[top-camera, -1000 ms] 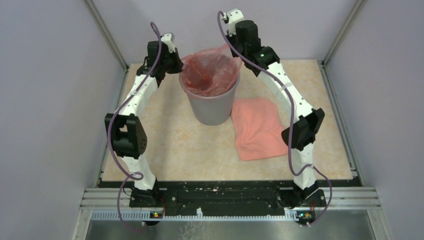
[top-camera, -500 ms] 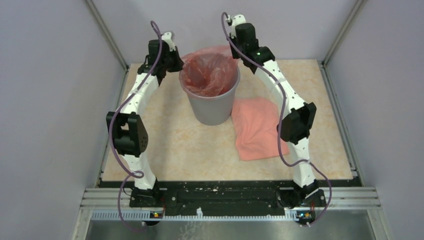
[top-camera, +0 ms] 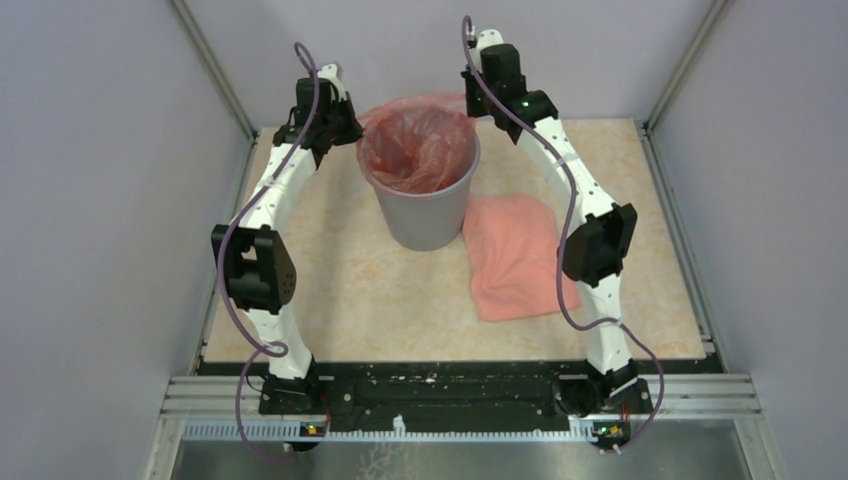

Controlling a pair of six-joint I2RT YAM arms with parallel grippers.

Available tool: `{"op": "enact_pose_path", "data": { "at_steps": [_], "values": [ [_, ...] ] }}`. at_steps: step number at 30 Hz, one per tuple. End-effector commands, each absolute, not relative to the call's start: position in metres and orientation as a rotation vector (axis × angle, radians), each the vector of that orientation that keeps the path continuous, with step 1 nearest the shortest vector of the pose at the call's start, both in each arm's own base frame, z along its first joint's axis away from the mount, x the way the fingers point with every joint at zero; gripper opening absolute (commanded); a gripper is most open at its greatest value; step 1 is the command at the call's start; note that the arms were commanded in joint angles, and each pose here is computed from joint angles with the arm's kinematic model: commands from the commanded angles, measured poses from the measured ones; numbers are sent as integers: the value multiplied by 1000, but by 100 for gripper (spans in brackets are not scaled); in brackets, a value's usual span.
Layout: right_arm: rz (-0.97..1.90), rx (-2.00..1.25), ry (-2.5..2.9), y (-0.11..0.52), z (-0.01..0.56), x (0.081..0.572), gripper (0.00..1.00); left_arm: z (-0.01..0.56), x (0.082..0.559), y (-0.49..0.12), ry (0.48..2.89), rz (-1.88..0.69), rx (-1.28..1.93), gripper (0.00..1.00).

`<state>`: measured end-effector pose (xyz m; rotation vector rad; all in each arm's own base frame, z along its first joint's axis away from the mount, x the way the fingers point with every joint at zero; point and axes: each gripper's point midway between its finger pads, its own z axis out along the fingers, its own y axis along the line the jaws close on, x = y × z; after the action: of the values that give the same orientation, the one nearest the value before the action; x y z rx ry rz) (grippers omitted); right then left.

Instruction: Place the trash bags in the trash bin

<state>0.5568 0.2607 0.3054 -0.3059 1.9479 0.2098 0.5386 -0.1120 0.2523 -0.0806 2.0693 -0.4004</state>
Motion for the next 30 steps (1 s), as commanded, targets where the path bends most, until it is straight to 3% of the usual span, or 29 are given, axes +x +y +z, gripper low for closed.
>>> {"op": "enact_pose_path", "data": {
  "at_steps": [1, 21, 30],
  "values": [
    [280, -272, 1927, 262, 317, 560, 0, 266, 542, -110, 2049, -396, -123, 0],
    [541, -189, 2041, 262, 284, 563, 0, 260, 536, -91, 2076, -466, -229, 0],
    [532, -148, 2034, 250, 306, 546, 0, 262, 519, -104, 2059, -566, -182, 0]
  ]
}}
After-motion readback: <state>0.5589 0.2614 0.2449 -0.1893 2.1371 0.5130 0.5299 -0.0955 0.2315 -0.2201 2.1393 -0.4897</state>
